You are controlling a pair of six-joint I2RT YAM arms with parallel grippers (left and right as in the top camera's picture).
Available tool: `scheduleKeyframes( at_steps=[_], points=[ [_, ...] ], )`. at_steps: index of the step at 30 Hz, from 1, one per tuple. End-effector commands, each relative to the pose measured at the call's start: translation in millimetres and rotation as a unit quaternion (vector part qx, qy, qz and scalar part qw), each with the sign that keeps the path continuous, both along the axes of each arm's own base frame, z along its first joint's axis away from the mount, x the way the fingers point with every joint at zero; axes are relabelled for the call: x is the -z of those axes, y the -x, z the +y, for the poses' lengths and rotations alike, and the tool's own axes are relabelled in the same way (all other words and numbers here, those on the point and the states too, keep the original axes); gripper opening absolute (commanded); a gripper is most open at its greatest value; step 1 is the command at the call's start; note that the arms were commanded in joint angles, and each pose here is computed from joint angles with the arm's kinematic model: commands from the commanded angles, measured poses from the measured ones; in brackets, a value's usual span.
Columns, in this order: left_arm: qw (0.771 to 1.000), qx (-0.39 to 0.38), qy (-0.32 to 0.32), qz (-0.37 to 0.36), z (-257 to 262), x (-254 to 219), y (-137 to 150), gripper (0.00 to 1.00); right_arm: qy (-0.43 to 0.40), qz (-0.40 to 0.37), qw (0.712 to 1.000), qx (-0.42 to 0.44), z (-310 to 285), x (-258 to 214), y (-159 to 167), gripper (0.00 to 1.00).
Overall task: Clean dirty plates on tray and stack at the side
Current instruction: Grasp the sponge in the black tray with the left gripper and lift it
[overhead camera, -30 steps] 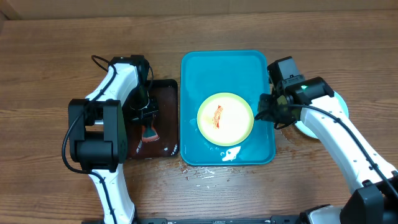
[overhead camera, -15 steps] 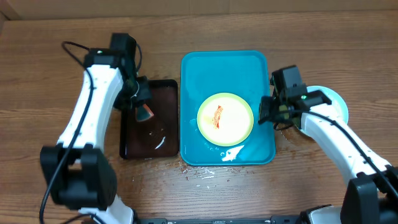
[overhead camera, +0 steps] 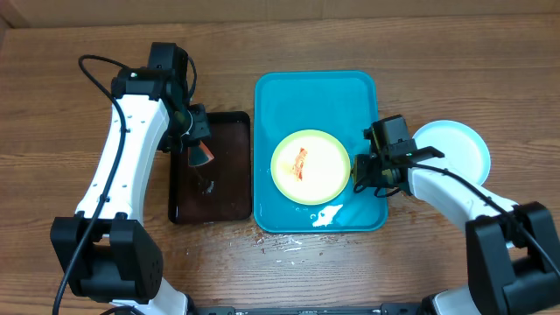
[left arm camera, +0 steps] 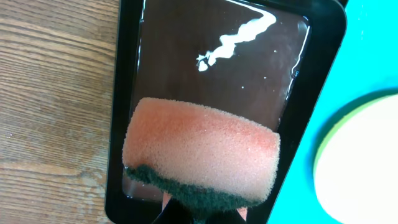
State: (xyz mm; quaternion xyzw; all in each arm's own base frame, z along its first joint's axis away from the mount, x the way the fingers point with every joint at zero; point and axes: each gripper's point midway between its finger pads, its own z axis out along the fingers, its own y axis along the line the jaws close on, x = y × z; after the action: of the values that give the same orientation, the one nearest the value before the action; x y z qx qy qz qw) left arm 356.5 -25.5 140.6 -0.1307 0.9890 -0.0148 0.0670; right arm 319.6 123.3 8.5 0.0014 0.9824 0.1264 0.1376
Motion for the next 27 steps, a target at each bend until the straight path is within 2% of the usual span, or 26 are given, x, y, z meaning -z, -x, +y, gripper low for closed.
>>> scheduleKeyframes(
  at_steps=[1,5,12,15,22,27],
  points=[
    [1.000,0.018,-0.008,0.011,-5,10,-1,0.04,0.000,0.007,1.000,-0.025,5,11,1,0.43],
    [0.999,0.025,-0.011,0.042,-10,32,-1,0.05,0.018,0.009,0.999,-0.028,-1,6,-2,0.40],
    [0.995,0.022,-0.013,0.094,-12,70,-1,0.04,0.024,0.011,0.999,-0.046,0,-61,-26,0.40],
    [0.993,0.016,-0.010,0.114,-14,92,-2,0.04,0.028,-0.005,0.998,-0.055,7,-71,-33,0.40],
    [0.986,0.016,-0.007,0.168,-15,132,5,0.04,0.048,0.021,0.997,-0.057,6,-36,-32,0.40],
    [0.987,0.039,-0.006,0.157,-14,123,0,0.04,0.027,0.057,0.996,-0.068,17,-2,-30,0.39]
  ],
)
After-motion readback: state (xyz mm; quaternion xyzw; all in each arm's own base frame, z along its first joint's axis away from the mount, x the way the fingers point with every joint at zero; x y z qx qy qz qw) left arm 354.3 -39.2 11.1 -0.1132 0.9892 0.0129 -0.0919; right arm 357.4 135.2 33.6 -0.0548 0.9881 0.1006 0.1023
